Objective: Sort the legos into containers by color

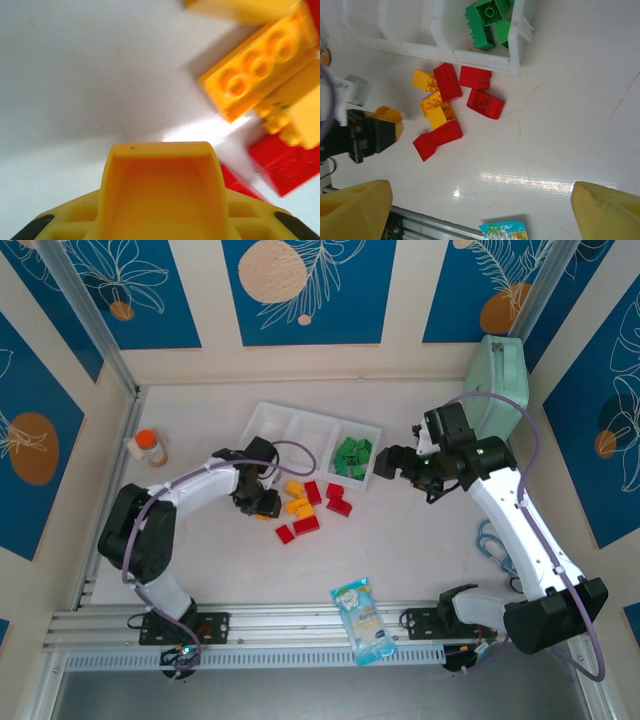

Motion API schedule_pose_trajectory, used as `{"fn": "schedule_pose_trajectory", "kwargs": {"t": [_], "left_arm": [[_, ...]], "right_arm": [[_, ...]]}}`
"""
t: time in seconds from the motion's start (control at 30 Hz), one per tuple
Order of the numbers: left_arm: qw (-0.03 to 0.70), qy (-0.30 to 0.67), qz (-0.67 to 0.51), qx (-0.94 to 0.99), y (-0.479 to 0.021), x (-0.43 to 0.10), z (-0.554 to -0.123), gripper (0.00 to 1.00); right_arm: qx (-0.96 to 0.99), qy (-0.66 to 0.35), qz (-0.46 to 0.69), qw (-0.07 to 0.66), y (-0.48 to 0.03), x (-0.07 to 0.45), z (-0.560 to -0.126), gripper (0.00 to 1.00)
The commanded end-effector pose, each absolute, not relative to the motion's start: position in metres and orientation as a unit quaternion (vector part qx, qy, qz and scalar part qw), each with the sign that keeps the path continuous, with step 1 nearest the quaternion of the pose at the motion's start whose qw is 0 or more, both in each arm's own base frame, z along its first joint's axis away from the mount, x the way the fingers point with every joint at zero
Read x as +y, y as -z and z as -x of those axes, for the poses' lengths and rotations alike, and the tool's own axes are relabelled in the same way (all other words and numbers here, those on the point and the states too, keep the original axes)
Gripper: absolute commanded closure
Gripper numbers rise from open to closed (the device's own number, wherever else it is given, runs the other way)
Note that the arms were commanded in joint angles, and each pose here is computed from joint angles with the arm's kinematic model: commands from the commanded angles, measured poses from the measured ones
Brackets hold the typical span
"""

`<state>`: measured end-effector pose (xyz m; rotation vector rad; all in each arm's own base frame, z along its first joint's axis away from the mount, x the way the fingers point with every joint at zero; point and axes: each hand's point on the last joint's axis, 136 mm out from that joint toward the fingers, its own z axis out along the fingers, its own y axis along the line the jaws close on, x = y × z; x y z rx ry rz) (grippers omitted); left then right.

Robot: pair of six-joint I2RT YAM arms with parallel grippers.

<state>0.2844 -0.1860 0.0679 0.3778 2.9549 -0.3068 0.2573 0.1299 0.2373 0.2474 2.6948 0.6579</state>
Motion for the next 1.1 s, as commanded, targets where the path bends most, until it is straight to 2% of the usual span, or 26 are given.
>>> {"fn": "schedule_pose_trajectory", "kwargs": {"t": [0.0,0.1,0.23,0.4,0.57,0.7,0.93,1.07], "left_arm": [[0.159,0.124,-0.105,0.974,-0.124,-0.195,-0.318,0.8],[0.21,0.171,-0.125,0.954,-0.157,-0.219,-0.342,0.8],[0.249,0.173,-0.133,0.944,-0.176,-0.234,-0.377,0.81],[0.249,0.168,-0.146,0.943,-0.175,-0.258,-0.421,0.88],[0.244,0.165,-0.141,0.945,-0.16,-0.274,-0.451,0.88],[0.237,0.157,-0.128,0.95,-0.141,-0.279,-0.468,0.79],[0.214,0.147,-0.114,0.959,-0.113,-0.284,-0.487,0.71],[0.211,0.154,-0.118,0.958,-0.112,-0.287,-0.49,0.58]], "right_arm": [[0.947,-0.247,-0.096,0.181,-0.241,0.129,-0.252,0.07],[0.946,-0.252,-0.095,0.181,-0.242,0.129,-0.252,0.07],[0.945,-0.254,-0.092,0.184,-0.243,0.129,-0.246,0.07],[0.948,-0.243,-0.092,0.184,-0.241,0.122,-0.238,0.07],[0.947,-0.231,-0.1,0.197,-0.244,0.112,-0.236,0.06],[0.947,-0.235,-0.104,0.193,-0.242,0.11,-0.238,0.06],[0.947,-0.237,-0.104,0.193,-0.243,0.111,-0.241,0.06],[0.948,-0.235,-0.102,0.187,-0.24,0.111,-0.242,0.06]]}}
